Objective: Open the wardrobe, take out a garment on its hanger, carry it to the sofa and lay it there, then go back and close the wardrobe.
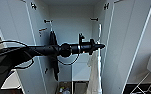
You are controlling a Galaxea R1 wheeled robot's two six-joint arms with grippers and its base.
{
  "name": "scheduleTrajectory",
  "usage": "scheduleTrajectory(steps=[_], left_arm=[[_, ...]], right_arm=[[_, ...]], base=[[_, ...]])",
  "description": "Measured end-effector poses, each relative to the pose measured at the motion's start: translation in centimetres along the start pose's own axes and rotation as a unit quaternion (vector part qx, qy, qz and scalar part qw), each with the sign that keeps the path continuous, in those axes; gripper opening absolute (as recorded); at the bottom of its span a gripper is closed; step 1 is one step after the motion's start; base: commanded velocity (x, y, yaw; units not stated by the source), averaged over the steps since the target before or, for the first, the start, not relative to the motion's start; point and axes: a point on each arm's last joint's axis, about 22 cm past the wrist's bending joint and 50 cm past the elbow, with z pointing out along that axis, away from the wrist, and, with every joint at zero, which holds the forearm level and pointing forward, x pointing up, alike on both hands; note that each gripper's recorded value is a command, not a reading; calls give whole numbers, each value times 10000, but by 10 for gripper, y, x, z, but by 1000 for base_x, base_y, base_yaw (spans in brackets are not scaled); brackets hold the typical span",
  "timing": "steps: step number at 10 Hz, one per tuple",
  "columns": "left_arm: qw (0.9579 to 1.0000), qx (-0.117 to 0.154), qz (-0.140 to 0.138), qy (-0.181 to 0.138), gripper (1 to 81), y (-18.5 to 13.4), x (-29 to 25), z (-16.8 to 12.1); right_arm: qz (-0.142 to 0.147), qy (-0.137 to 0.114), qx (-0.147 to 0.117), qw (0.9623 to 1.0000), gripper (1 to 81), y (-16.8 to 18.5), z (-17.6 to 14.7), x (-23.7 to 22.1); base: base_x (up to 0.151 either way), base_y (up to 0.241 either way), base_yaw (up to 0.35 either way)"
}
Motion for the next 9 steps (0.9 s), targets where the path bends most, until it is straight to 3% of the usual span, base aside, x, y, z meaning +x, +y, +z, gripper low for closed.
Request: scheduleTrajectory(steps=[3,7,9], left_arm=[[10000,11,-48,4,10,-6,-3,-1],[9999,-63,-6,-115,10,0,-17,-2],[10000,-33,-54,31,10,-20,-15,-15]], right_arm=[[-8,13,0,10000,811,0,0,2],[0,0,-2,10000,811,1,0,-2],[-8,127,-21,9999,811,17,-7,2]], base=[[-65,0,0],[0,0,0],[0,0,0]])
